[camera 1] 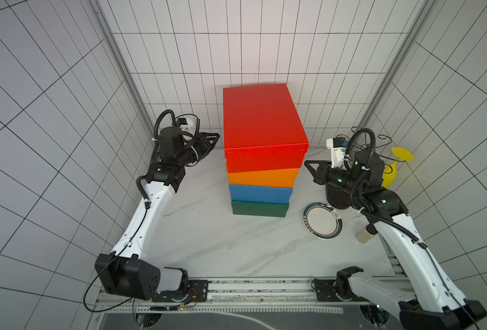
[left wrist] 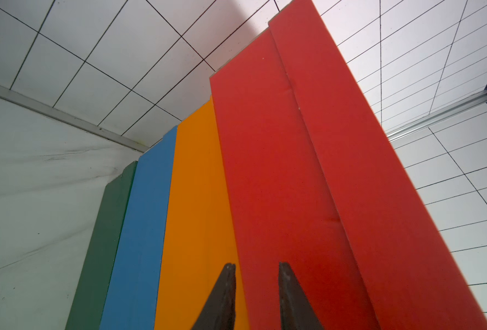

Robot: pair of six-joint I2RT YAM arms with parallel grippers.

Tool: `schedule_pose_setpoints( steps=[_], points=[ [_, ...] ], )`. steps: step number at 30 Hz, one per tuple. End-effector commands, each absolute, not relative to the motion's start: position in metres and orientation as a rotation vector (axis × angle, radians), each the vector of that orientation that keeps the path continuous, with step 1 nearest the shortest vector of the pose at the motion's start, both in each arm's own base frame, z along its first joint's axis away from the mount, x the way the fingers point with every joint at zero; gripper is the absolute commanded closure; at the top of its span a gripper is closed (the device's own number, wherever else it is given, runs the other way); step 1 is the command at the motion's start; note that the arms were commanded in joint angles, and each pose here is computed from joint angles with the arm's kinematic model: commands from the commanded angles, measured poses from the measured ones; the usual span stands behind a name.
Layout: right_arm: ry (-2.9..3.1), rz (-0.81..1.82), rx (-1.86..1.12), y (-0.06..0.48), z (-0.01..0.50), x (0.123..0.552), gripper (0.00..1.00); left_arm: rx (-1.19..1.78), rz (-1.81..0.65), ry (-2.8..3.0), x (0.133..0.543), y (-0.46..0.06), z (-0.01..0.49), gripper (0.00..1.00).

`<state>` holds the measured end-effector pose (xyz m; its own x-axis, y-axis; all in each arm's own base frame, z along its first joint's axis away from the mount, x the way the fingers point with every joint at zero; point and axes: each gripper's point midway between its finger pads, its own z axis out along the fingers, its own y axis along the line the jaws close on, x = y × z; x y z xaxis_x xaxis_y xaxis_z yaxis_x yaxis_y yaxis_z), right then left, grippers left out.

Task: Stack the shoeboxes
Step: Adjust the shoebox.

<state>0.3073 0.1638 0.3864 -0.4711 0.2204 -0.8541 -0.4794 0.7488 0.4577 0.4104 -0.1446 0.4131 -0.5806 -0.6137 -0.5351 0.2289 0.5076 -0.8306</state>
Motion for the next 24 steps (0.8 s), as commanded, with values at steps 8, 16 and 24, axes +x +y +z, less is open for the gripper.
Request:
schedule_pose_setpoints(
  steps=[8,16,24],
  points=[
    [1.746,0.916,-0.278,0.186,0.451,0.281,0.94,-0.227,-1.246,1.82,0.434,-0.174,0.439,0.73],
    [1.749,0.793,-0.219,0.171,0.449,0.29,0.93,-0.244,-1.246,1.835,0.442,-0.175,0.433,0.73],
    [1.768,0.755,-0.218,0.171,0.448,0.314,0.94,-0.321,-1.213,1.819,0.423,-0.144,0.425,0.73]
  ],
)
